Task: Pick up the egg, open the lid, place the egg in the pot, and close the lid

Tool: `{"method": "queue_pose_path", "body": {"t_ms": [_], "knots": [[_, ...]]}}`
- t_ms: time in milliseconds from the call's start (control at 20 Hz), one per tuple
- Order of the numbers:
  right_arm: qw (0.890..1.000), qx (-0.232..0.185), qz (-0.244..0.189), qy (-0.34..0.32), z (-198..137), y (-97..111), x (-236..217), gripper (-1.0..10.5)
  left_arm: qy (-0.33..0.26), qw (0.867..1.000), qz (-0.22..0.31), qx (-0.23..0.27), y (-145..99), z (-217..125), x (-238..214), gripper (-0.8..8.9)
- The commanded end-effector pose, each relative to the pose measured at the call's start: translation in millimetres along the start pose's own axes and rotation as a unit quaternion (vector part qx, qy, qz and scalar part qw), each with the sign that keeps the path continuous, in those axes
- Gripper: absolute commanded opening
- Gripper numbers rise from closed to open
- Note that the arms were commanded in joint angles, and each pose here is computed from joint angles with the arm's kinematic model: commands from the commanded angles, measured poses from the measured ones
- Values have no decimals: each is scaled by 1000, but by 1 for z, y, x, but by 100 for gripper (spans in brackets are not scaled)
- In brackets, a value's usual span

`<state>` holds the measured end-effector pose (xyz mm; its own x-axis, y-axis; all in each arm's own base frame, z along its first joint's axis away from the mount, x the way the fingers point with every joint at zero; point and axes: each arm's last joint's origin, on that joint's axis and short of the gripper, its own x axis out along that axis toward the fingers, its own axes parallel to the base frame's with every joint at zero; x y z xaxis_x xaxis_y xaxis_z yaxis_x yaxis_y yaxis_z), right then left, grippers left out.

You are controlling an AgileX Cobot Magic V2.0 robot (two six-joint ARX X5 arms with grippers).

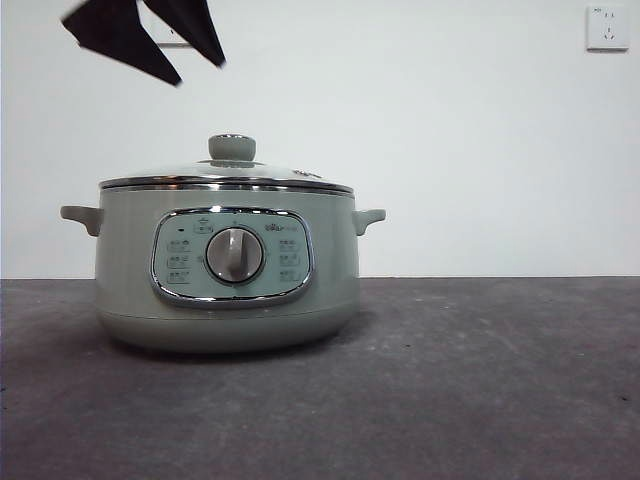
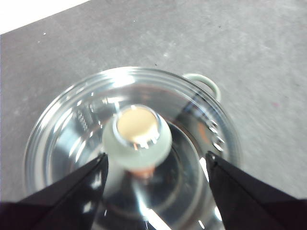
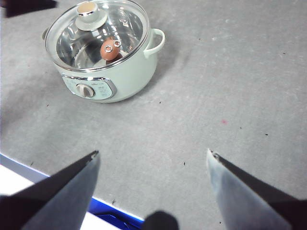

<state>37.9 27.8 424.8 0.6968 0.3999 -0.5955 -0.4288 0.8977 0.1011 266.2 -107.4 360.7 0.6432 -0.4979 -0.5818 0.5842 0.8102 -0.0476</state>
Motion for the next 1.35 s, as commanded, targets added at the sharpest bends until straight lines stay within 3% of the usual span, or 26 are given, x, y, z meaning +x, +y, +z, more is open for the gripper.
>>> {"method": "queue_pose_path", "body": {"t_ms": [50,200,450,700,850,1350], "knots": [[1000,-4,-4,16,-4,-1,2,377,-2,1000,1,-4,-6,-1,-25,346],[1000,-6,-1,17,-4,-1,2,377,12,1000,-16,-15,-17,-12,-63,346],[999,-16,39,27,-5,2,2,377,29,994,-104,-35,-38,-34,-114,345],[998,-16,58,32,-5,3,1,363,25,989,-143,-40,-49,-48,-143,335],[997,-16,65,34,-5,3,1,-16,27,989,-143,-41,-51,-52,-150,-7],[998,-1,55,32,-5,3,2,1,31,988,-143,-42,-51,-53,-151,-5]]}}
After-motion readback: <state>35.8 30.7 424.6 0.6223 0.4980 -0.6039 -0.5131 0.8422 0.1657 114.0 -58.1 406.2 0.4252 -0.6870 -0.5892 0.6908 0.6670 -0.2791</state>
